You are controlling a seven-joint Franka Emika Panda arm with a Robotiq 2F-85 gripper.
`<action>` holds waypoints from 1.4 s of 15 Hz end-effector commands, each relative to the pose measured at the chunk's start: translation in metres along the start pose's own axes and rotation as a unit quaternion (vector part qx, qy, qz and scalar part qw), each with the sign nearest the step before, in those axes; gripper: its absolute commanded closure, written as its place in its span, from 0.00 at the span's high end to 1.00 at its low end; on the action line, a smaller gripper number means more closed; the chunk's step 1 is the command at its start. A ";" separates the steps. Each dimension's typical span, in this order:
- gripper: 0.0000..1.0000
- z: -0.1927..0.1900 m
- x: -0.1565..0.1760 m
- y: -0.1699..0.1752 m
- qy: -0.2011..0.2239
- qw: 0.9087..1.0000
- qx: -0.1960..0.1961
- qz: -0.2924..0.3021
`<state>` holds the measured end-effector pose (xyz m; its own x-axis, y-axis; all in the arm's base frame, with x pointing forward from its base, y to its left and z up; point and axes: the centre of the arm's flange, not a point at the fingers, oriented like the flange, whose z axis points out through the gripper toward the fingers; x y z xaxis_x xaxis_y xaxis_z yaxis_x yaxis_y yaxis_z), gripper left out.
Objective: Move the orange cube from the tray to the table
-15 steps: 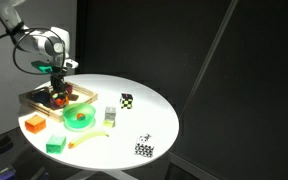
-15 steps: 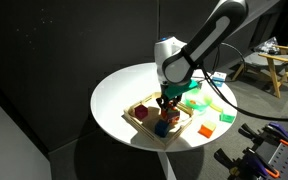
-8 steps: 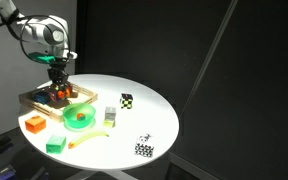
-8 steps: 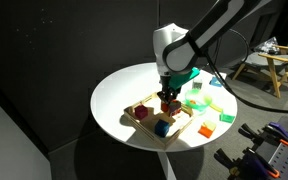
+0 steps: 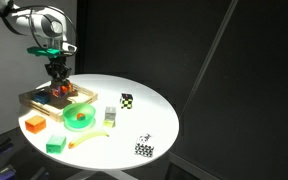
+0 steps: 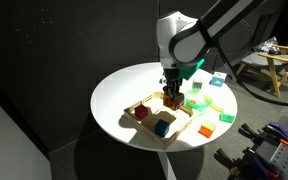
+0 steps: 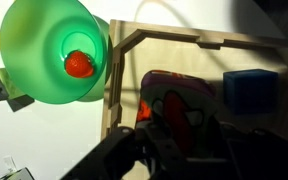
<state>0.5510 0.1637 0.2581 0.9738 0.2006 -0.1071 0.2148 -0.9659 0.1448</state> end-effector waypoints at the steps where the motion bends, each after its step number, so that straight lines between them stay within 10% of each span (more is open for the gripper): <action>1: 0.16 -0.016 -0.021 0.024 0.006 0.999 0.003 -0.046; 21: 0.16 -0.013 -0.066 0.188 0.007 0.997 0.062 0.041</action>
<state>0.5324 -0.0113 0.2993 0.9843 0.1508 -0.0915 0.1548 -0.9872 0.0380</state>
